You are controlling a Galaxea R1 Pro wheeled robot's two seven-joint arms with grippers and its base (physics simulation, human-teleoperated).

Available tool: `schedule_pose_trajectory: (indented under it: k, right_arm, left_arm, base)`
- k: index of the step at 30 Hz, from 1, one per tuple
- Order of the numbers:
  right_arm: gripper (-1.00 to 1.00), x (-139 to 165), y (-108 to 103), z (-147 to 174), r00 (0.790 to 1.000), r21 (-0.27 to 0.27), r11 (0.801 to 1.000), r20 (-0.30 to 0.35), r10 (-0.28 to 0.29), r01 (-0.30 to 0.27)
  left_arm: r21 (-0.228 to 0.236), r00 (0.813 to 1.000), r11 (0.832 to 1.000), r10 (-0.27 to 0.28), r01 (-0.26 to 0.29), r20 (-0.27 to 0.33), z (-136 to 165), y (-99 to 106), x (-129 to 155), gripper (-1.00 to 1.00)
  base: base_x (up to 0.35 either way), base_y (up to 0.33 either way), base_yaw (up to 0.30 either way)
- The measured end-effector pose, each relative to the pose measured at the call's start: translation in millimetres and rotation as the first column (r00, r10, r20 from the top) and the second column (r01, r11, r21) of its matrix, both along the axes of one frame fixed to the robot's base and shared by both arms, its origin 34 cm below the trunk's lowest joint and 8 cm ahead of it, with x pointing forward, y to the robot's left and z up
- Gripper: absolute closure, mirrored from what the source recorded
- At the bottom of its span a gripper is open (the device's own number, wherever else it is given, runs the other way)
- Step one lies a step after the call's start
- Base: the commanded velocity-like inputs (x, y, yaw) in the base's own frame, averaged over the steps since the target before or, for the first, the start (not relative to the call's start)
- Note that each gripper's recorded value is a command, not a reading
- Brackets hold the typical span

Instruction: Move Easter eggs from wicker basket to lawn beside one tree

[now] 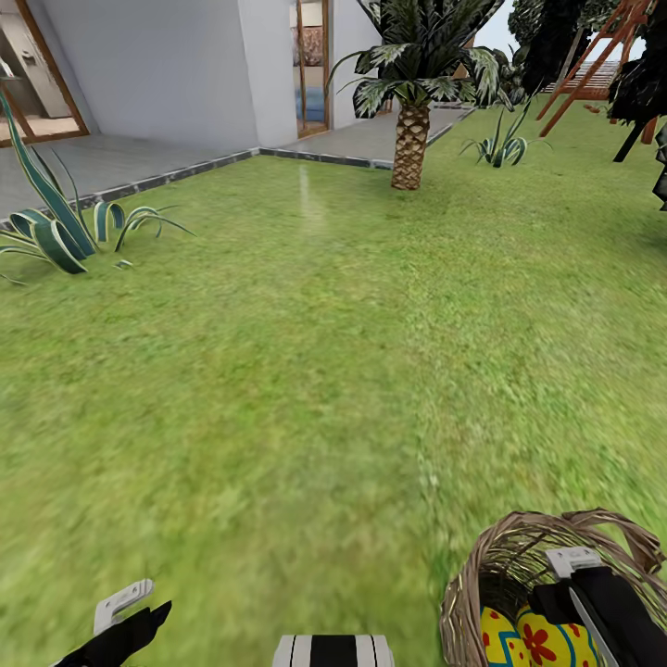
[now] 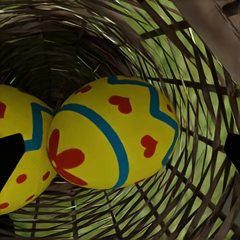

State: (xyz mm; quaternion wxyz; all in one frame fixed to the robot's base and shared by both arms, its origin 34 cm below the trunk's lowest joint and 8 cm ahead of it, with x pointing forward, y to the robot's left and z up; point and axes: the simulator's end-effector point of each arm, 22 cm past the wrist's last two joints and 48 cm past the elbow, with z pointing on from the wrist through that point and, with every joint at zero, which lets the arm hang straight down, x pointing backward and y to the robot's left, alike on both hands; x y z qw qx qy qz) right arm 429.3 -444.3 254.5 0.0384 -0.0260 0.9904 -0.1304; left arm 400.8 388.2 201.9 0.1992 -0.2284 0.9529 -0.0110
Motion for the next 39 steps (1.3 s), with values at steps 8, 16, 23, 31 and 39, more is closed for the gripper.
schedule_pose_trajectory:
  k: [8,16,23,31,39]
  right_arm:
    - [-1.0,-2,-2,-2,1.0,-0.002,1.0,-0.006,-0.004,0.004]
    - [-1.0,-4,-3,-5,1.0,-0.003,1.0,-0.014,-0.005,0.005]
    - [-1.0,-11,-4,-15,0.999,-0.005,1.0,-0.042,-0.009,0.008]
    - [-1.0,-20,-4,-27,0.997,-0.005,1.0,-0.074,-0.008,0.008]
    - [-1.0,-29,-4,-38,0.994,-0.005,1.0,-0.105,-0.008,0.008]
  left_arm:
    - [-0.001,1.0,1.0,0.0,0.0,-0.008,-3,0,-2,-1.0]
    - [-0.002,1.0,1.0,-0.002,0.002,-0.017,-6,-1,-5,-1.0]
    - [-0.002,0.999,1.0,-0.002,0.002,-0.044,-15,-1,-13,-1.0]
    - [-0.001,0.997,1.0,-0.001,0.001,-0.075,-25,0,-23,-1.0]
    - [-0.001,0.994,1.0,-0.001,0.001,-0.108,-36,0,-34,-1.0]
  base:
    - [0.0,0.0,0.0]
    - [0.0,0.0,0.0]
    - [0.0,0.0,0.0]
    - [0.0,0.0,0.0]
    - [0.0,0.0,0.0]
